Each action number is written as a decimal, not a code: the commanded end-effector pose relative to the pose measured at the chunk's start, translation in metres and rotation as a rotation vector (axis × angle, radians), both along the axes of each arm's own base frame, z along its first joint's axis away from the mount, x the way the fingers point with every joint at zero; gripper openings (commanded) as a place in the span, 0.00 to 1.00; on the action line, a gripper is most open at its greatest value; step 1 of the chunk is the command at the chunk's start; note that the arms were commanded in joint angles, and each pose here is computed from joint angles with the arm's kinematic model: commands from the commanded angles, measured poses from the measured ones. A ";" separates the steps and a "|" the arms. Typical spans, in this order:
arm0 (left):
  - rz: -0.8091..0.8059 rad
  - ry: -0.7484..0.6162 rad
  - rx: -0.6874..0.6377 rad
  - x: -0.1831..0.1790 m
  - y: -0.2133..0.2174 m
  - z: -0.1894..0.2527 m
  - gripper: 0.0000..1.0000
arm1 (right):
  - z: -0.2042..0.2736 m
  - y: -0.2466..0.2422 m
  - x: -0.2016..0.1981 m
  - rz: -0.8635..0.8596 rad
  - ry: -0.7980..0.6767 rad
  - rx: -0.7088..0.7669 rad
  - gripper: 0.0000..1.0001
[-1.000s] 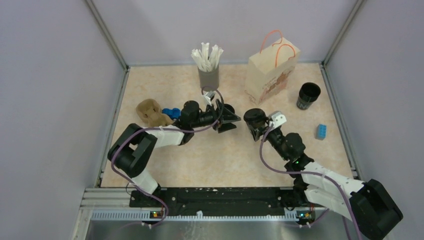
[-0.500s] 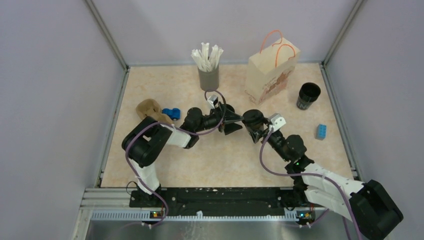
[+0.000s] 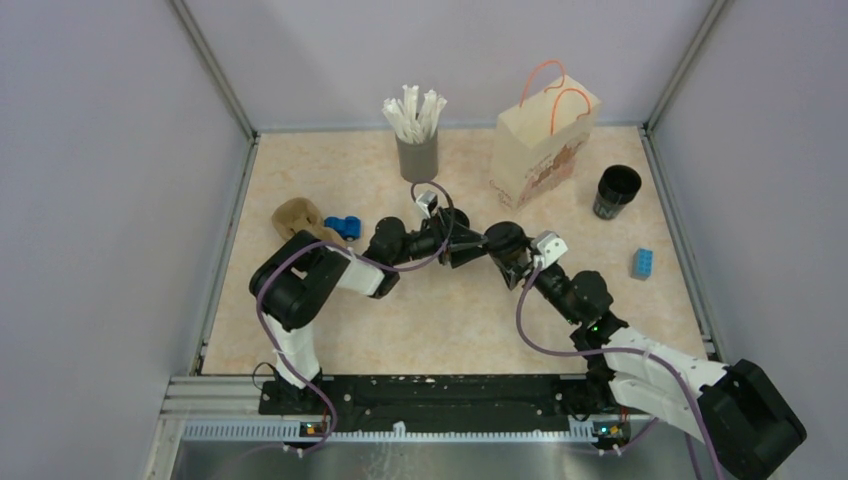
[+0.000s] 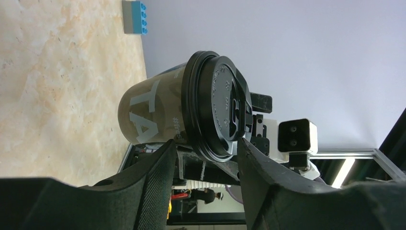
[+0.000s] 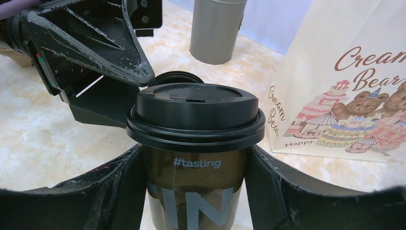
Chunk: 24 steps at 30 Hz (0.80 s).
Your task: Pack the takeout coffee
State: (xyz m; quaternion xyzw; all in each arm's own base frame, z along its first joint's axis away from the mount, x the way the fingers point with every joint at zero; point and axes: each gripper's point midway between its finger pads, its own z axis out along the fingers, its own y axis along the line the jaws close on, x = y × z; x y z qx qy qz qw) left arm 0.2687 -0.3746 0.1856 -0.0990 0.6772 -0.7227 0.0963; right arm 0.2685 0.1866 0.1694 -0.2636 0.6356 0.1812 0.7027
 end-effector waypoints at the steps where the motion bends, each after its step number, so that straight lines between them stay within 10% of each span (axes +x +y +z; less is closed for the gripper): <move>1: -0.035 -0.059 -0.059 -0.005 -0.006 0.017 0.54 | 0.005 0.005 -0.002 0.035 -0.039 -0.005 0.65; 14: -0.052 -0.097 -0.056 -0.005 -0.010 0.019 0.26 | -0.005 0.007 -0.007 0.064 0.014 -0.040 0.69; 24: -0.055 -0.178 0.014 0.001 -0.015 0.019 0.22 | -0.010 -0.003 -0.007 -0.008 0.139 -0.015 0.75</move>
